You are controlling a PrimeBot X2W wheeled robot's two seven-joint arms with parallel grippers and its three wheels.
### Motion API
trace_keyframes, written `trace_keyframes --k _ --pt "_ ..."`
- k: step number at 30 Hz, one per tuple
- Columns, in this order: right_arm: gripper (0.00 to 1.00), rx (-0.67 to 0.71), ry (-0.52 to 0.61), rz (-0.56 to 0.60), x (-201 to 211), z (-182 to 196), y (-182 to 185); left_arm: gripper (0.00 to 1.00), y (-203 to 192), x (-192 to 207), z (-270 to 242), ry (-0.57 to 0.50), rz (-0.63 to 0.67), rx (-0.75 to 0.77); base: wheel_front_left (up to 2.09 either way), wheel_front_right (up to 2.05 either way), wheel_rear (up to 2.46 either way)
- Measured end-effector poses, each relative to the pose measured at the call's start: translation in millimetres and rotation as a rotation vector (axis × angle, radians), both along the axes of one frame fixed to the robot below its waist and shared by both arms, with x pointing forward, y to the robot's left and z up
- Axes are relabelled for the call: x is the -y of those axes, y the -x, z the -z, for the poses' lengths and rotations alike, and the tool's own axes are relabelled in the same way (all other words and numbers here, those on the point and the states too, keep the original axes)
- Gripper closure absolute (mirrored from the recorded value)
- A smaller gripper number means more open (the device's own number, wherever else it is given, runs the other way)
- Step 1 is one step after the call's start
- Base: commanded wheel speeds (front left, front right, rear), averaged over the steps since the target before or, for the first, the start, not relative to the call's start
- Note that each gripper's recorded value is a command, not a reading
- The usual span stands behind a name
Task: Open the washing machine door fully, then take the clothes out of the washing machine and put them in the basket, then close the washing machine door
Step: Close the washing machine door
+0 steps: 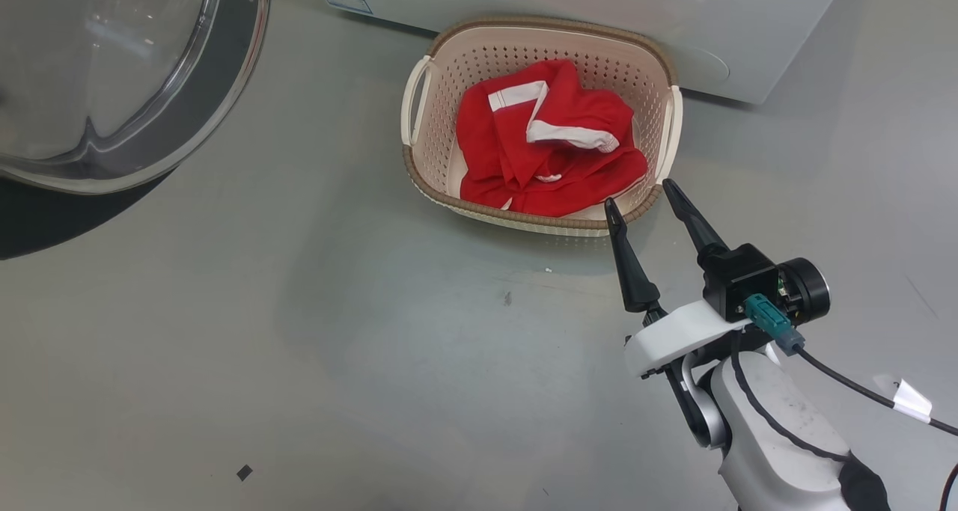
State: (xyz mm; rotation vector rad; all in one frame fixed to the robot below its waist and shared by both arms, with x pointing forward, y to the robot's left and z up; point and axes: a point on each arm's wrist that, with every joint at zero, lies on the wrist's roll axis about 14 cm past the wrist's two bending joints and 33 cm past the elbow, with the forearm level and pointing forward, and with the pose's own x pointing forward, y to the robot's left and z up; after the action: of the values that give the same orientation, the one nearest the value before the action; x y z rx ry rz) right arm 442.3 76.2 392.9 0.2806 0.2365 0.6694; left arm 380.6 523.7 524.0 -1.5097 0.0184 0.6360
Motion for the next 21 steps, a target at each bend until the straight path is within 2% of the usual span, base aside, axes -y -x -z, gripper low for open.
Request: trace_keyframes --k 21 --pt "0.00 0.062 -0.021 0.005 -2 -31 -1 1.00 -8 60 -4 -0.002 0.367 0.030 0.00 0.00 0.00"
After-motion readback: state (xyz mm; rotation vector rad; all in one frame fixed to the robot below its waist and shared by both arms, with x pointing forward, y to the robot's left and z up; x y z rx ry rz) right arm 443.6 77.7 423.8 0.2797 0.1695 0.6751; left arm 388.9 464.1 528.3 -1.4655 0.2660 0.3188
